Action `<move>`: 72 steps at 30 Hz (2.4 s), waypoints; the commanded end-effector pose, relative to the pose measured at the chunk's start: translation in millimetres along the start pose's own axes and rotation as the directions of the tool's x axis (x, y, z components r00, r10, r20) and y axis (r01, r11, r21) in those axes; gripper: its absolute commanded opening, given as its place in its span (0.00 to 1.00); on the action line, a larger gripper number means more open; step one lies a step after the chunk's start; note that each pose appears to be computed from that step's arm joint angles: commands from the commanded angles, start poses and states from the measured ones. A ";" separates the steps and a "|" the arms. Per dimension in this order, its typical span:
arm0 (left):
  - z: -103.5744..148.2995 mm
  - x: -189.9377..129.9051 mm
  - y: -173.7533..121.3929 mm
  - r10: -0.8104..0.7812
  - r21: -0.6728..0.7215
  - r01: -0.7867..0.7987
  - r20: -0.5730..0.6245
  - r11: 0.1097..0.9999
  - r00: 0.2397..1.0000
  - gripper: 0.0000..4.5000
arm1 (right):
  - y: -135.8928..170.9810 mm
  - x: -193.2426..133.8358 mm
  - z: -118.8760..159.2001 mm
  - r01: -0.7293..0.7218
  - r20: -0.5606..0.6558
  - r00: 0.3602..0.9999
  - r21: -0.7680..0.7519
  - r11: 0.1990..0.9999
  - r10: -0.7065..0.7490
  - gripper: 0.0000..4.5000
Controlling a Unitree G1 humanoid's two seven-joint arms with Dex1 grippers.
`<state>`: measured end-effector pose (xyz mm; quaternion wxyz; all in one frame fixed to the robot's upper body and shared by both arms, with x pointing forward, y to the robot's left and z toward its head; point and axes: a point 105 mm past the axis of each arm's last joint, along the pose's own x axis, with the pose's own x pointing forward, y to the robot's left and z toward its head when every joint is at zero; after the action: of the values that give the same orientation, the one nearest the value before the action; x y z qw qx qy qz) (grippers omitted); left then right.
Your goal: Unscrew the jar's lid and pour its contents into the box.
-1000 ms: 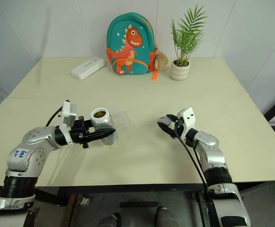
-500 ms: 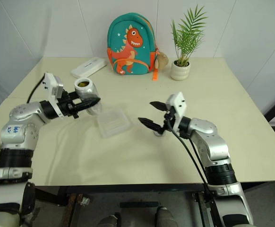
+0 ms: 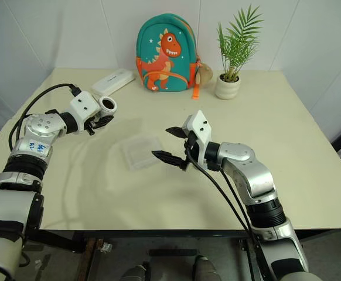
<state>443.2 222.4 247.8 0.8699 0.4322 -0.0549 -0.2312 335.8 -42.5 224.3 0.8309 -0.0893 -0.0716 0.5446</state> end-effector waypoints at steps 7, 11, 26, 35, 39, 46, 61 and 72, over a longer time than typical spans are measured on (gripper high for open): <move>41.7 1.0 2.6 0.124 0.745 -0.200 0.157 0.637 0.980 0.43 | -6.4 -9.0 -1.8 0.044 0.011 0.999 -0.029 0.999 -0.044 0.99; 63.8 7.3 -3.6 0.099 0.913 -0.305 0.288 0.270 0.952 0.43 | -7.3 -9.1 -3.7 0.045 0.013 0.999 -0.016 0.999 -0.045 0.99; 88.6 14.6 -13.8 0.073 0.879 -0.457 0.469 -0.138 0.880 0.43 | -1.6 -2.9 -2.9 0.028 0.063 0.998 0.023 0.999 -0.030 0.99; 82.1 9.1 -15.8 0.077 0.899 -0.434 0.438 -0.060 0.896 0.43 | -2.7 -3.4 -4.1 0.042 0.076 0.996 0.039 0.998 -0.045 0.99; 66.3 6.1 -6.6 0.157 0.893 -0.384 0.355 0.234 0.922 0.43 | -0.7 -2.7 -4.4 0.036 0.078 0.996 0.041 0.999 -0.039 0.99; 5.8 -17.9 29.3 0.333 0.333 -0.336 0.068 0.881 0.940 0.43 | 1.9 -5.0 -3.2 0.017 0.076 0.997 0.023 1.000 -0.019 0.99; -100.7 -79.1 22.2 0.519 -0.773 -0.418 -0.136 0.477 0.844 0.43 | 2.8 -8.7 -8.0 0.007 0.049 0.999 -0.073 0.997 -0.003 0.99; -123.3 -94.6 -1.6 0.506 -0.761 -0.432 -0.160 0.483 0.848 0.43 | 4.7 -8.8 -10.7 0.002 0.035 0.999 -0.101 0.995 0.002 0.99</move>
<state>399.3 345.0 162.9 0.9973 -0.0264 -0.0669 -0.0158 335.5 -51.7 203.6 0.8315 -0.1069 -0.0907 0.5375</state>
